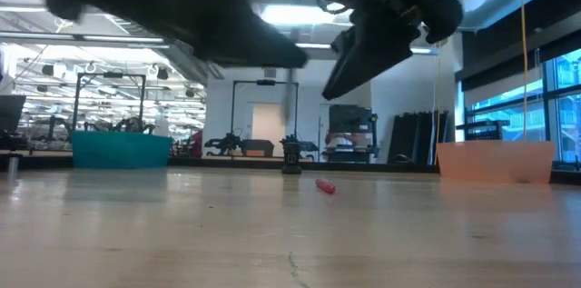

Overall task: Sort crayons/erasers/pens/pencils in bins
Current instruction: Put the gray crayon into the yellow bin

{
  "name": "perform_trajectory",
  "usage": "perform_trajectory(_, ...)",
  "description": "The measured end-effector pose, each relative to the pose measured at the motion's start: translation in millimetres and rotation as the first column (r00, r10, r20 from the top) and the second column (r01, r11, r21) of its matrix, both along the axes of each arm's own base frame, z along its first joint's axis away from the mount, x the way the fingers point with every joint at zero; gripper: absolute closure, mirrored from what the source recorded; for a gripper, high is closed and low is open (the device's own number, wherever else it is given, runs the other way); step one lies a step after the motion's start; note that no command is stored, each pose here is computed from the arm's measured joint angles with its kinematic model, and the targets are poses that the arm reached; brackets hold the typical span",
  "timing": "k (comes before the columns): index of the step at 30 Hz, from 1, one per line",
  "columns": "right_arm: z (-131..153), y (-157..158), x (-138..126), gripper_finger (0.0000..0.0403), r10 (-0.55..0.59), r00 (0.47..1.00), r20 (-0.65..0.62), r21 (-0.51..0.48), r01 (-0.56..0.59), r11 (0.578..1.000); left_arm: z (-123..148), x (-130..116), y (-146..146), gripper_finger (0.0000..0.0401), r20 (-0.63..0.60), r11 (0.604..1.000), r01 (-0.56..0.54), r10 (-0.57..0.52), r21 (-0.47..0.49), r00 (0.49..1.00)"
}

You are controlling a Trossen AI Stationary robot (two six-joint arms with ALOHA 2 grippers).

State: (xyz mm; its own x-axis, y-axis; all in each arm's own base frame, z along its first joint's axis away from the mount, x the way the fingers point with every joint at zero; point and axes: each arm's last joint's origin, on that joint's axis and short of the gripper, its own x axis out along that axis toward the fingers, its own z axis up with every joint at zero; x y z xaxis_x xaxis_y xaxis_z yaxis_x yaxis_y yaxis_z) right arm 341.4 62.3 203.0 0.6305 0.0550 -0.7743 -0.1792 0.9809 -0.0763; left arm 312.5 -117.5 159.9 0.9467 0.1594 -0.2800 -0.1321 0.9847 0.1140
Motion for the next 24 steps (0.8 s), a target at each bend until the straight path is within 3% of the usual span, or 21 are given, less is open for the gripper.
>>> perform_trajectory(3,10.0,-7.9,-5.8,0.0246,-0.092,0.996,0.018,-0.079,0.093,0.993,12.3,-21.6,-10.6,0.0375,-0.119,0.997,0.01,-0.02,-0.082,0.993)
perform_trajectory(6,17.5,-10.5,-8.1,0.022,-0.126,0.991,0.053,-0.117,0.131,0.984,37.6,-45.1,-20.3,0.0381,-0.25,0.961,-0.045,-0.025,-0.272,0.968)
perform_trajectory(7,18.8,-11.0,-8.3,0.0214,-0.129,0.99,0.059,-0.118,0.135,0.984,50.1,-53.4,-23.1,0.0383,-0.29,0.931,-0.08,-0.029,-0.357,0.957)
perform_trajectory(9,19.0,-13.4,-7.7,0.0209,-0.136,0.989,0.062,-0.116,0.142,0.983,76.6,-65.0,-30.1,0.0385,-0.353,0.83,-0.149,-0.06,-0.538,0.934)
perform_trajectory(12,18.0,-18.7,-5.5,0.0207,-0.157,0.985,0.068,-0.114,0.164,0.98,111.3,-81.5,-40.1,0.0385,-0.439,0.697,-0.254,-0.097,-0.671,0.893)
perform_trajectory(13,17.8,-19.9,-4.8,0.0207,-0.164,0.984,0.072,-0.114,0.172,0.979,119.2,-86.9,-44.8,0.0385,-0.459,0.686,-0.27,-0.104,-0.675,0.882)
perform_trajectory(17,14.3,-21.2,-5.5,0.0207,-0.183,0.98,0.077,-0.097,0.19,0.977,127.0,-112.7,-59.5,0.0386,-0.572,0.718,-0.33,-0.116,-0.613,0.812)
perform_trajectory(20,7.3,-21.7,-9.1,0.0207,-0.195,0.979,0.053,-0.093,0.199,0.976,118.4,-136.2,-67.6,0.0386,-0.673,0.694,-0.452,-0.063,-0.56,0.737)
perform_trajectory(24,-4.3,-23.3,-15.3,0.0207,-0.219,0.976,0.018,-0.087,0.219,0.972,107.7,-170.6,-75.8,0.0386,-0.822,0.64,-0.632,0.001,-0.437,0.569)
